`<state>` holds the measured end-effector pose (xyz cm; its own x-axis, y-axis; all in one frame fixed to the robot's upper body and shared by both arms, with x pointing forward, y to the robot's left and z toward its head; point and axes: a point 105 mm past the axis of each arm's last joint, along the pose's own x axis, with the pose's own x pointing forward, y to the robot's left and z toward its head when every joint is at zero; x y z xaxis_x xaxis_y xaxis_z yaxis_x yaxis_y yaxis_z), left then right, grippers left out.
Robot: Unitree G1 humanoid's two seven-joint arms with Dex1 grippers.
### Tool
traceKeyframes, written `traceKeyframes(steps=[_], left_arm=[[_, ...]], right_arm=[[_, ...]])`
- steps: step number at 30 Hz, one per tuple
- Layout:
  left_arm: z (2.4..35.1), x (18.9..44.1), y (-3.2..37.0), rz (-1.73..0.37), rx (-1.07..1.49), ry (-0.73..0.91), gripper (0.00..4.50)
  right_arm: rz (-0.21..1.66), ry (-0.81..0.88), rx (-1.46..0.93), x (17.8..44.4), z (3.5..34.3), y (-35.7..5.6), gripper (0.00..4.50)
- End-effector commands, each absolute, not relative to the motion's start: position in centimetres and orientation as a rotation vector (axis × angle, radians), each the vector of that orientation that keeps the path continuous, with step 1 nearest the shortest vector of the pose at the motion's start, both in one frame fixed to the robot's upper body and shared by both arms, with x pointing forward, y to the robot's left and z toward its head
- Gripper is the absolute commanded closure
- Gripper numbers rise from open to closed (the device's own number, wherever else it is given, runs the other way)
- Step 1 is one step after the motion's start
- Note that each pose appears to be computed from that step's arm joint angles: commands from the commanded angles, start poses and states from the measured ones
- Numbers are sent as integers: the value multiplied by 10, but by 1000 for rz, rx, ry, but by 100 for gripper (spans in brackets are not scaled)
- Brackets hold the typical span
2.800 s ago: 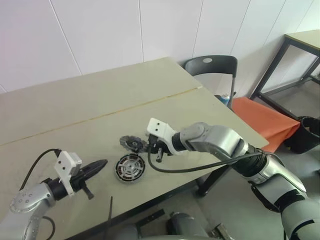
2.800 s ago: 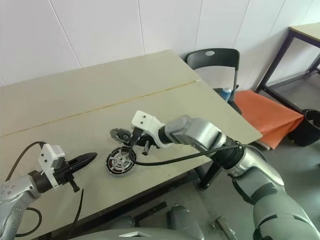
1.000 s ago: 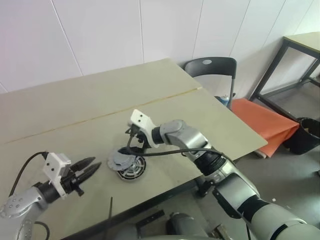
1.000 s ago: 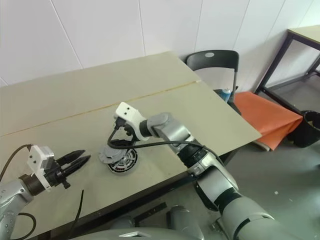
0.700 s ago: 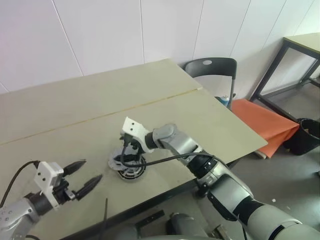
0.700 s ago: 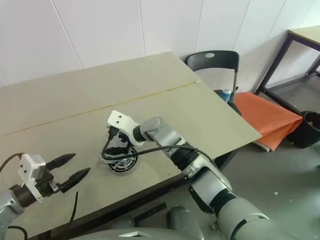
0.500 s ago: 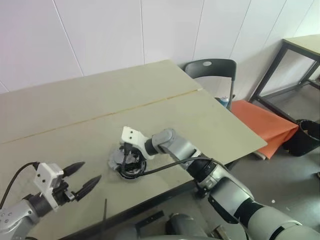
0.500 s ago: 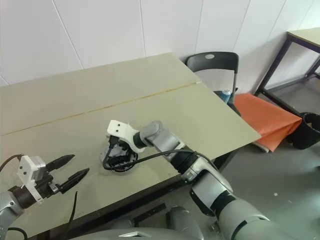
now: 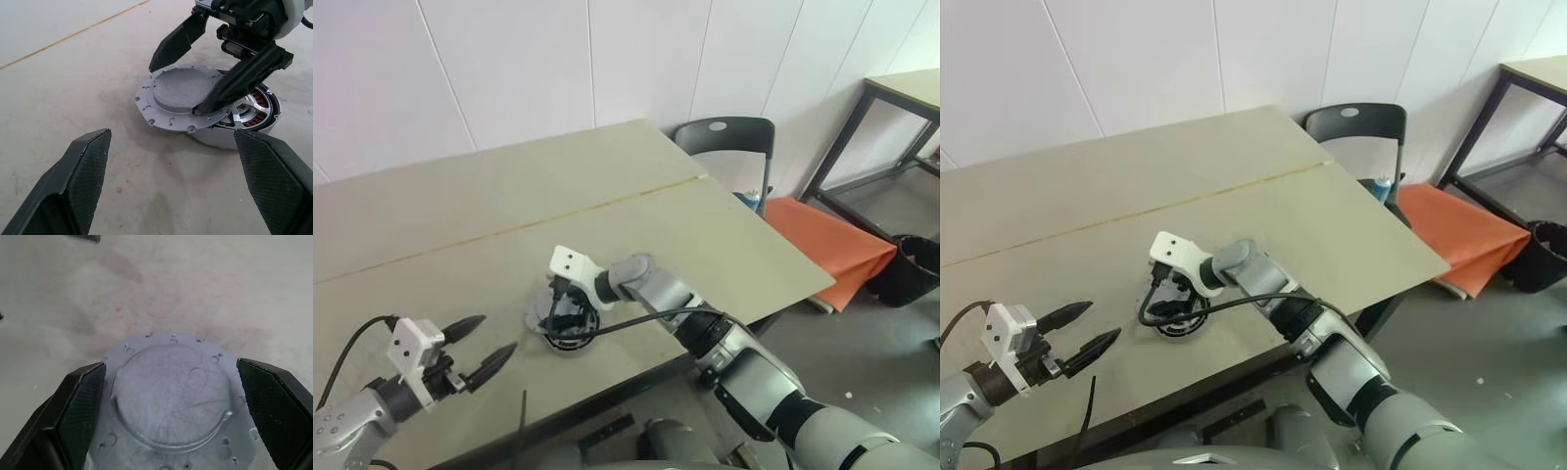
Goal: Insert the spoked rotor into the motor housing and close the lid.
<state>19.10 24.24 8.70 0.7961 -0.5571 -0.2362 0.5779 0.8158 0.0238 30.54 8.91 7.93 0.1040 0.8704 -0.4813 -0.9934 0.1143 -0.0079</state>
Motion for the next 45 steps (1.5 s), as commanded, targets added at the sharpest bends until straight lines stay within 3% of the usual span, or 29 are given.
traceKeyframes(steps=[1,10,19,25,31,35,39,45], left_arm=[[94,194,241,-621,119,196,21],[93,195,240,-633,115,197,21],[92,196,239,-633,111,194,21],[91,196,238,-631,109,194,19],[90,197,238,-632,108,197,19],[87,197,236,-639,102,203,19],[86,197,234,-644,98,203,19],[85,197,232,-647,95,204,19]], right_arm=[[1393,315,-380,316,99,95,0],[1479,446,-466,300,74,82,0],[1482,449,-454,298,75,84,0],[1470,433,-445,299,77,86,127],[1481,433,-442,299,77,86,127],[1583,466,-184,290,99,91,127],[1673,436,-82,286,116,87,127],[1744,373,-225,281,112,76,127]])
